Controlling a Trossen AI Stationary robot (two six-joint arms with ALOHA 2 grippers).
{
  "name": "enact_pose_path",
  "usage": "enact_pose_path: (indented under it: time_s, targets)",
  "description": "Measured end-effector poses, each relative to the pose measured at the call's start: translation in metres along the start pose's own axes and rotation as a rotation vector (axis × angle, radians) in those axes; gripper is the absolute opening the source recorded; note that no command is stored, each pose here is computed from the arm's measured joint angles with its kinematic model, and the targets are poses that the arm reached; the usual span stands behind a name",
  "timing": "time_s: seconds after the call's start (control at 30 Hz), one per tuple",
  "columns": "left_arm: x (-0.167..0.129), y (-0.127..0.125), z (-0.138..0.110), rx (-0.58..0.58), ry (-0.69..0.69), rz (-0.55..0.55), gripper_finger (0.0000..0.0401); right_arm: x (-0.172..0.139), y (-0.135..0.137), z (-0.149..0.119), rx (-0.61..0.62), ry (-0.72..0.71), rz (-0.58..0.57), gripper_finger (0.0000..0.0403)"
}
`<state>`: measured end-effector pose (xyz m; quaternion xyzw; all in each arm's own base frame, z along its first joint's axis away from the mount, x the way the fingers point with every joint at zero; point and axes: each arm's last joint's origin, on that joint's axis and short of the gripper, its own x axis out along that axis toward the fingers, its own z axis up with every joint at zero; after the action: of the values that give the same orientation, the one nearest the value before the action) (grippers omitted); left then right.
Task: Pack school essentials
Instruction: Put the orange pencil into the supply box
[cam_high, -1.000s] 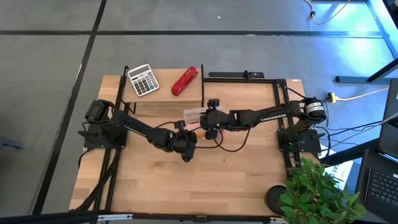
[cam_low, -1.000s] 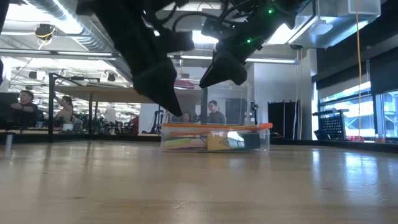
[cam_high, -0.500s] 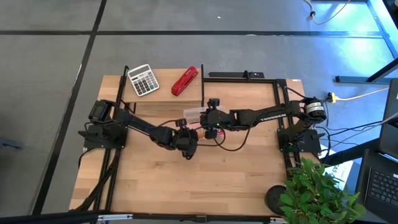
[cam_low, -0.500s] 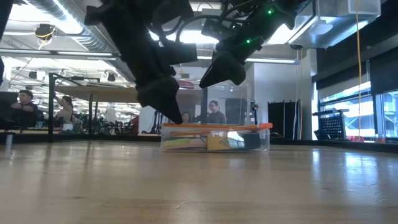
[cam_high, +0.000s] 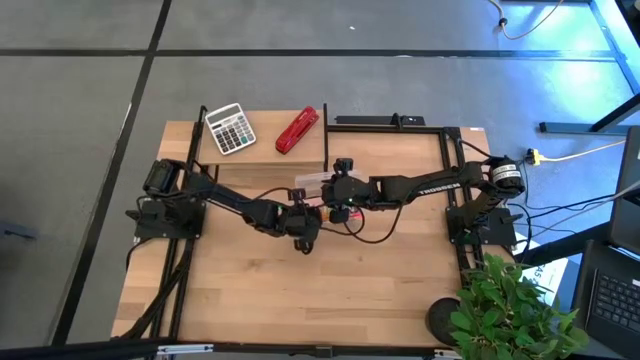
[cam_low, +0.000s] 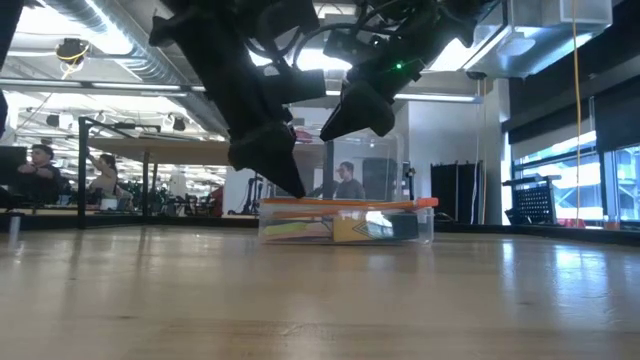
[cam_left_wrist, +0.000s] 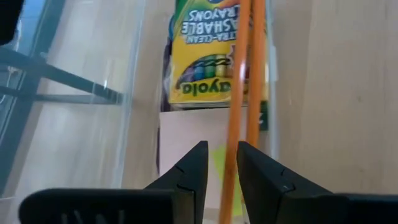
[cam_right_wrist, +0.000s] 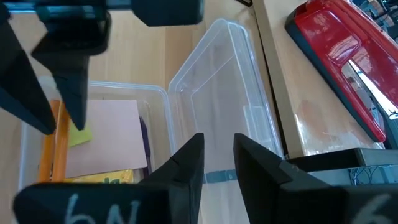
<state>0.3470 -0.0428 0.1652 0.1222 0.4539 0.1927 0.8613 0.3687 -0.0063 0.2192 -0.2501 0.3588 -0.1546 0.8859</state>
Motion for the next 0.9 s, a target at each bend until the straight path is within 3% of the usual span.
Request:
enact_pose_path:
  time_s: [0.13,0.3,0.9]
  targets:
    - [0.0036,0.0051,0.003,-0.021,-0.015,-0.011,0.0078,0.0,-0.0002,0.0005,0.003,-0.005,-0.002,0.009]
    - [0.0049,0.005,0.0049,0.042,-0.027,-0.08,0.0078,0.0,-0.0007,0.0018,0.01,-0.018,-0.007,0.009]
    - [0.0074,0.0079,0.0044,0.066,-0.016,-0.107,0.0078,-0.0001,-0.0004,0.002,0.01,-0.021,0.001,0.009]
